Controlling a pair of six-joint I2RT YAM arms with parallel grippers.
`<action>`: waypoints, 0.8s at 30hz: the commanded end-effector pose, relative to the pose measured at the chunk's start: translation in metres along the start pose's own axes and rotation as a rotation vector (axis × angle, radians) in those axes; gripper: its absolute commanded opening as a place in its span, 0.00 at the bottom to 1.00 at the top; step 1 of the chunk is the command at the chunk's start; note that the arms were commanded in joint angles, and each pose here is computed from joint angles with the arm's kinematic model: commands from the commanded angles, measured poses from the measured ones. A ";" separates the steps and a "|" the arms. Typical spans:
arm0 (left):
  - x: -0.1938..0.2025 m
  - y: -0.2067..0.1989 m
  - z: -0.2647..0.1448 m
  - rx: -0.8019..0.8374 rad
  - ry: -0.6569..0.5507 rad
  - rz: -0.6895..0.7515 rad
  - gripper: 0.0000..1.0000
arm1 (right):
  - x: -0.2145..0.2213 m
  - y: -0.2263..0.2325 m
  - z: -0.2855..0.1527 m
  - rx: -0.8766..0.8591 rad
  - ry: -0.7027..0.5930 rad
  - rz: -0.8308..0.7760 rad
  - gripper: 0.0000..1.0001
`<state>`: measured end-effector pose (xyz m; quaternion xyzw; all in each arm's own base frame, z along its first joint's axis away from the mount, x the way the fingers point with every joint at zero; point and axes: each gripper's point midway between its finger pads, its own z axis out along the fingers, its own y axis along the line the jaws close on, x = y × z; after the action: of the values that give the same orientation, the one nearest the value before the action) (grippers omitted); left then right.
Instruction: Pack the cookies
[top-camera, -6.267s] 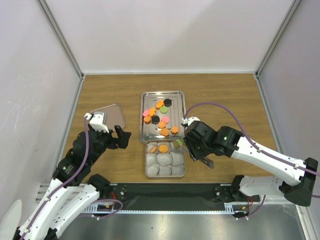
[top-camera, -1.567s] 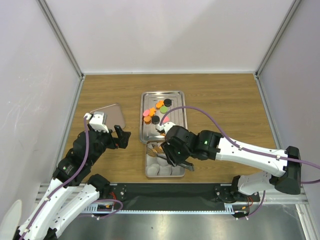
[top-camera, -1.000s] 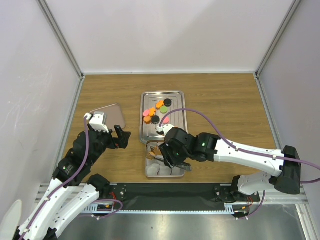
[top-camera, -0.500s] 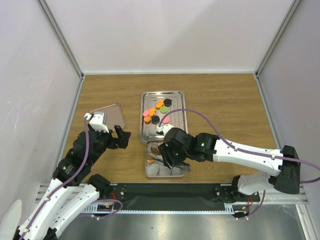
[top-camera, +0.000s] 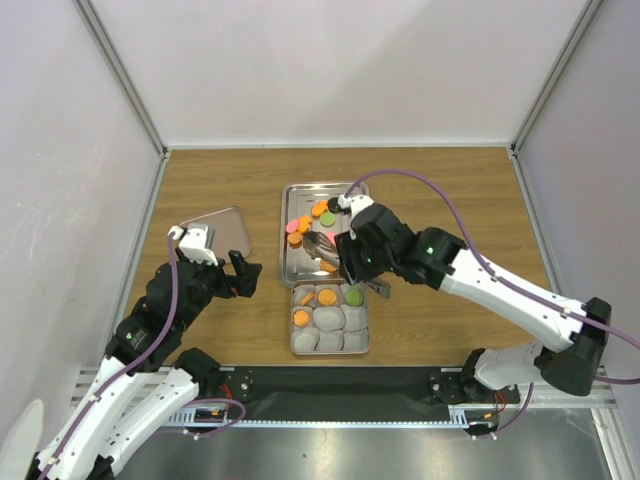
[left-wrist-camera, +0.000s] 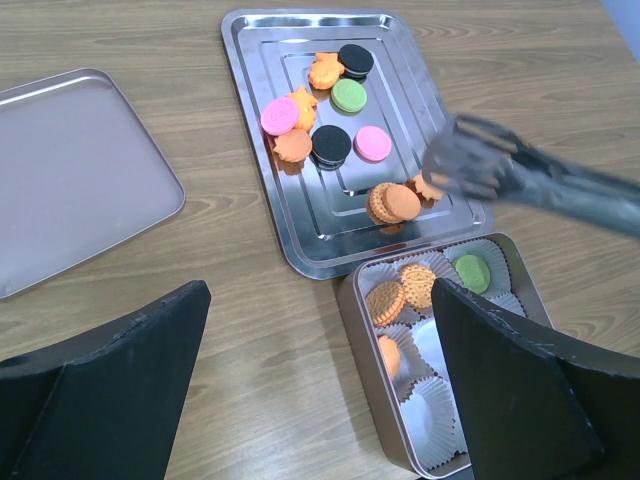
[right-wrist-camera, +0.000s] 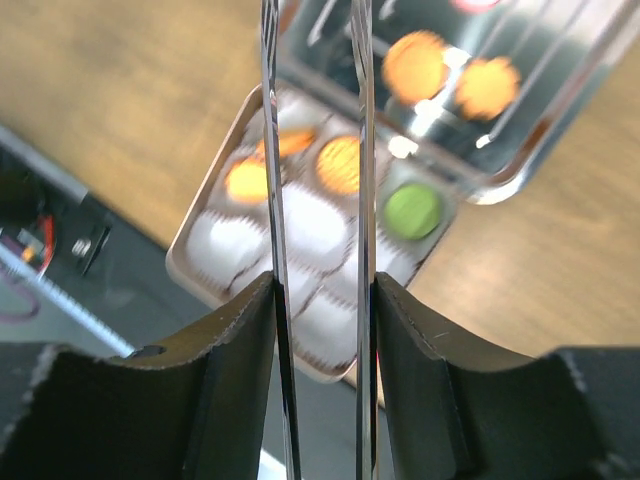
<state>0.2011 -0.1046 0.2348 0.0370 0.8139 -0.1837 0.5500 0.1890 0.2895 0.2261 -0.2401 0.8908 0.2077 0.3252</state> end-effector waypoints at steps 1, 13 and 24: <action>-0.004 -0.003 0.001 0.011 -0.016 -0.006 1.00 | -0.020 -0.013 0.024 0.026 -0.006 -0.026 0.47; -0.003 -0.001 0.002 -0.001 -0.009 -0.006 1.00 | -0.033 -0.044 0.116 0.156 0.115 -0.067 0.50; -0.003 -0.002 0.002 0.003 -0.008 -0.003 1.00 | -0.037 -0.052 0.135 0.216 0.127 -0.095 0.52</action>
<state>0.2016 -0.1053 0.2335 0.0381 0.8156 -0.1826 0.5477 0.2934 0.3247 0.1343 -0.2567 0.9222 0.0891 0.2750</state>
